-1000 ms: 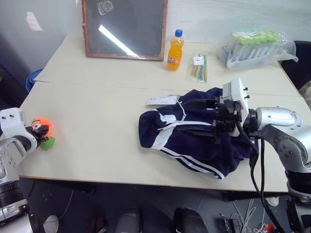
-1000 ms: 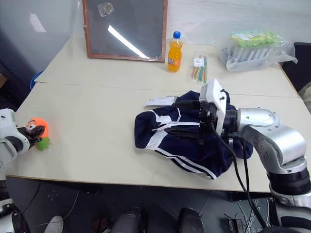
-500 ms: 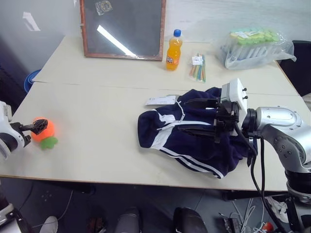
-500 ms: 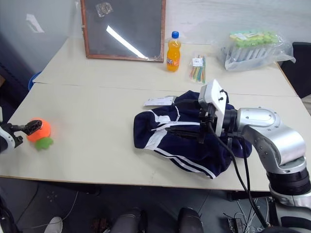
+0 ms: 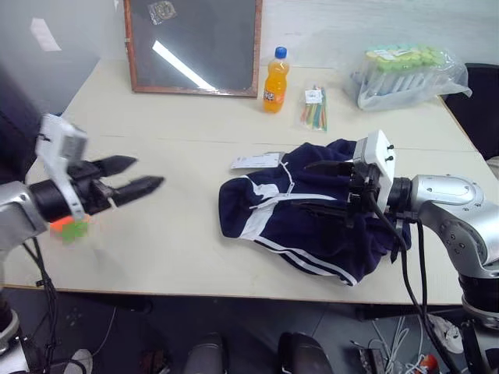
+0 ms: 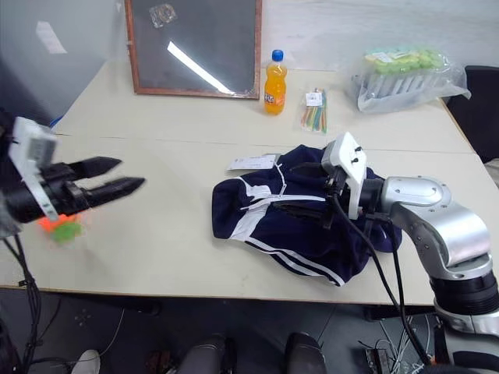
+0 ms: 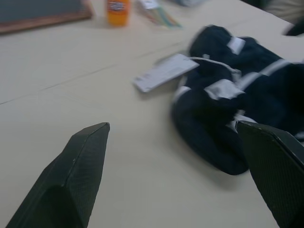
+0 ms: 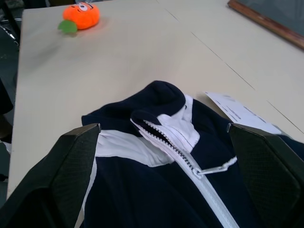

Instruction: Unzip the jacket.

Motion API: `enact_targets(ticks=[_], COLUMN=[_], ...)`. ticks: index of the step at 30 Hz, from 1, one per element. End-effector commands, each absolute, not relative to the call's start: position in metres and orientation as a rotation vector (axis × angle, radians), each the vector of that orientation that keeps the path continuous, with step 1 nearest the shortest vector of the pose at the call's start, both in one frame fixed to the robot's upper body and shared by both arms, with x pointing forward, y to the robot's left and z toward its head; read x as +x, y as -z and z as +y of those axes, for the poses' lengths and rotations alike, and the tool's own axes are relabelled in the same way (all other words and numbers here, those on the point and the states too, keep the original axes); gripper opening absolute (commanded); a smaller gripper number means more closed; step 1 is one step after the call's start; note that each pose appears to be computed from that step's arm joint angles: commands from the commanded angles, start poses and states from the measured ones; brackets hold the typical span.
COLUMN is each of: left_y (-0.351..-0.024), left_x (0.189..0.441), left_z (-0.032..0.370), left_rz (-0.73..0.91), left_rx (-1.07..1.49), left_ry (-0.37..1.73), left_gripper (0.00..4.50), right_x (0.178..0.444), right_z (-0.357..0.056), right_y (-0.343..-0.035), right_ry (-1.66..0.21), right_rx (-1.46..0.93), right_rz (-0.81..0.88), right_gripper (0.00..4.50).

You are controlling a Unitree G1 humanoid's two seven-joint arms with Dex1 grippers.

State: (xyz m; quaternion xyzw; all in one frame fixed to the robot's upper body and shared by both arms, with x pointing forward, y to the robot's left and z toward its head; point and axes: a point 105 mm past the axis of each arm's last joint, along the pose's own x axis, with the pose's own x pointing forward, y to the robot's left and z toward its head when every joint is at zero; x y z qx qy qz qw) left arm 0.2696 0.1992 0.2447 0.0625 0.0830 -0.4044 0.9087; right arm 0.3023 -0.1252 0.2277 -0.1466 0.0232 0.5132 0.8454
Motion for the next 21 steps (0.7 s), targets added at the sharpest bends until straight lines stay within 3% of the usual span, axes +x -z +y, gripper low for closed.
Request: enact_targets(ticks=[1, 4, 13, 16, 18, 21], left_y=[-0.246, -0.237, -0.236, -0.239, -0.240, -0.239], left_x=[0.258, 0.255, 0.270, 0.270, 0.269, 0.266], left_z=[0.177, 0.167, 0.167, 0.165, 0.165, 0.165], left_rz=[0.152, 0.180, 0.152, 0.128, 0.123, 0.119], left_rx=[0.243, 0.341, 0.474, 0.469, 0.466, 0.459], left_ry=[0.995, 1.101, 1.145, 1.144, 1.144, 1.141], left_gripper=[4.46, 4.46, 4.46, 4.50, 4.50, 4.50], right_x=[0.315, 0.329, 0.374, 0.383, 0.385, 0.383], right_z=[-0.134, -0.128, -0.104, -0.101, -0.101, -0.104], right_y=[-0.233, -0.223, -0.207, -0.205, -0.204, -0.204], right_ry=[-0.994, -0.957, -0.897, -0.875, -0.866, -0.863], right_rx=[-0.270, -0.224, -0.116, -0.082, -0.082, -0.074], right_rz=[0.057, 0.129, 0.263, 0.291, 0.303, 0.314], right_gripper=[4.50, 4.50, 4.50, 3.93, 3.29, 3.29])
